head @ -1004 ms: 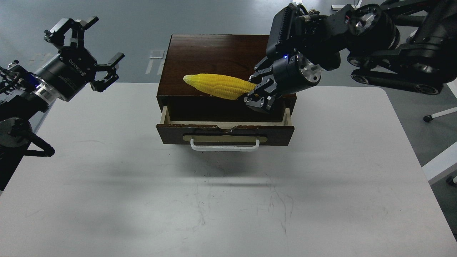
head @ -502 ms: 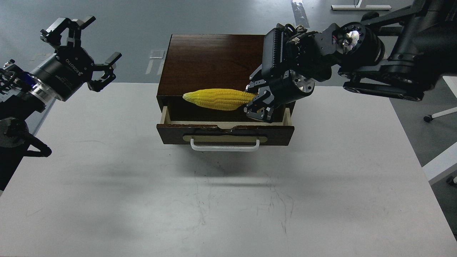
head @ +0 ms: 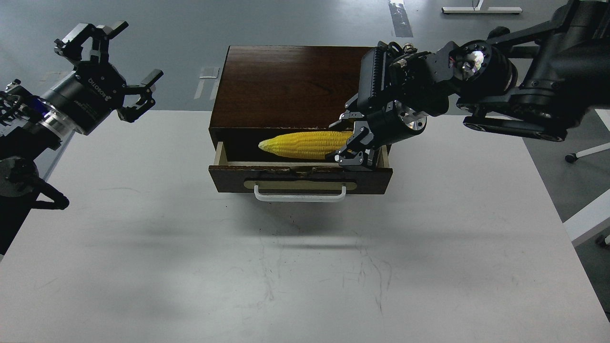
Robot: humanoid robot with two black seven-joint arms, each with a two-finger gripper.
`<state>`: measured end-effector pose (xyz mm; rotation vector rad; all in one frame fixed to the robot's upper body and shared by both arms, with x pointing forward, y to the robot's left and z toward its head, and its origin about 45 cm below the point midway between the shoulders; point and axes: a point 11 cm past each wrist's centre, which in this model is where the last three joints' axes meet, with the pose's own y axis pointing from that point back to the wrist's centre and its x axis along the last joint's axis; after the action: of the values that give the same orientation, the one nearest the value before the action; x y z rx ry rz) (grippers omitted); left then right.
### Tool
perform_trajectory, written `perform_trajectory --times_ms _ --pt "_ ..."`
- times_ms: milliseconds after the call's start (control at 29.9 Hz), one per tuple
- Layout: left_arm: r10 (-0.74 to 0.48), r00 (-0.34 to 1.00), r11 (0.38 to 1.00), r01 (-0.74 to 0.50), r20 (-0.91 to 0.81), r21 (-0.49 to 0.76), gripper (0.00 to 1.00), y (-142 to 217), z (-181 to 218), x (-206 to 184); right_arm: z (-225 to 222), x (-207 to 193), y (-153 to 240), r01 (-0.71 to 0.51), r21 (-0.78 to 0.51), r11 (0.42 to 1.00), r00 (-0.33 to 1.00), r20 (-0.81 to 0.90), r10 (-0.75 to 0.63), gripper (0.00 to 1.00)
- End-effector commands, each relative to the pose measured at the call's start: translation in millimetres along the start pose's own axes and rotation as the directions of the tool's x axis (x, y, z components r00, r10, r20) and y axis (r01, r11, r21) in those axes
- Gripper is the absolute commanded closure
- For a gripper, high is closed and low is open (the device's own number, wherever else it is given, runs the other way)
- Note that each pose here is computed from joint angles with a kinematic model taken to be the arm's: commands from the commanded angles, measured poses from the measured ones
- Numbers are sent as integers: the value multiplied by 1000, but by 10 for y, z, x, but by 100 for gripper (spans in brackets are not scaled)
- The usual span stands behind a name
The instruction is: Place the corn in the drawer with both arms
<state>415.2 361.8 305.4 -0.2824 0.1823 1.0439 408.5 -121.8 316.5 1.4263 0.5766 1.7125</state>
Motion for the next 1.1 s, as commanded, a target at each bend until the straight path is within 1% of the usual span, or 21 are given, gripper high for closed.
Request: perform_trajectory --times_ms 0,134,268,335,368,402,469,502,536,603,636,670,703,770,804,837,871,938,971,1004,1071 --pt "0 1000 1000 0 -1 -1 2 0 1 0 -2 0 -1 0 1 1000 1000 0 0 31" --pt "1 1000 1000 -1 0 -1 2 3 5 4 -7 21 2 -6 2 1000 1000 -2 6 30" --pt "1 1000 1000 -1 0 -2 2 2 10 4 30 187 51 -60 -12 998 998 7 60 30" --pt "2 1000 1000 -2 -1 -1 2 6 4 5 86 295 120 -117 -34 992 991 59 119 23" --pt "2 1000 1000 -2 -1 -1 2 6 4 6 137 342 184 -161 -57 985 979 116 166 18" --pt "1 1000 1000 -1 -2 -1 2 2 0 2 188 375 239 -198 -80 977 962 176 209 16" --pt "1 1000 1000 -1 -2 -3 2 1 4 1 242 384 299 -232 -107 967 938 239 251 12" --pt "2 1000 1000 -2 -3 -2 2 3 -5 4 311 376 379 -265 -142 954 905 303 297 6" --pt "3 1000 1000 -3 -4 0 2 7 -11 6 354 371 429 -283 -163 945 885 335 323 6" --pt "3 1000 1000 -3 -9 3 2 9 -41 0 489 311 600 -359 -247 900 762 480 435 5" --pt "3 1000 1000 -3 -9 3 2 9 -41 0 512 287 627 -377 -267 887 720 518 462 5" --pt "0 1000 1000 0 -10 4 2 4 -47 -10 539 209 645 -407 -303 862 625 595 505 5" --pt "0 1000 1000 0 -10 4 2 4 -47 -10 539 208 645 -407 -304 862 624 596 505 5" --pt "-2 1000 1000 2 -13 4 2 -5 -60 -17 593 11 663 -459 -392 797 391 717 577 4" --pt "-2 1000 1000 2 -17 4 2 -6 -70 -23 601 -30 660 -470 -414 779 329 738 590 4" --pt "-5 1000 1000 5 -22 6 2 -15 -93 -38 598 -121 627 -488 -451 748 209 771 601 4" --pt "-7 1000 1000 8 -26 7 2 -21 -112 -48 595 -223 607 -500 -494 711 83 790 607 4" --pt "-5 999 1000 6 -32 11 2 -13 -147 -48 588 -333 583 -505 -538 674 -45 797 602 4" --pt "-7 999 1000 7 -38 15 2 -14 -181 -59 569 -449 538 -503 -582 639 -171 792 586 4" --pt "-7 999 1000 7 -42 17 2 -12 -201 -64 562 -517 516 -496 -605 623 -233 784 575 4" --pt "-2 999 1000 4 -53 25 2 11 -265 -65 538 -782 444 -453 -697 555 -466 716 520 4"
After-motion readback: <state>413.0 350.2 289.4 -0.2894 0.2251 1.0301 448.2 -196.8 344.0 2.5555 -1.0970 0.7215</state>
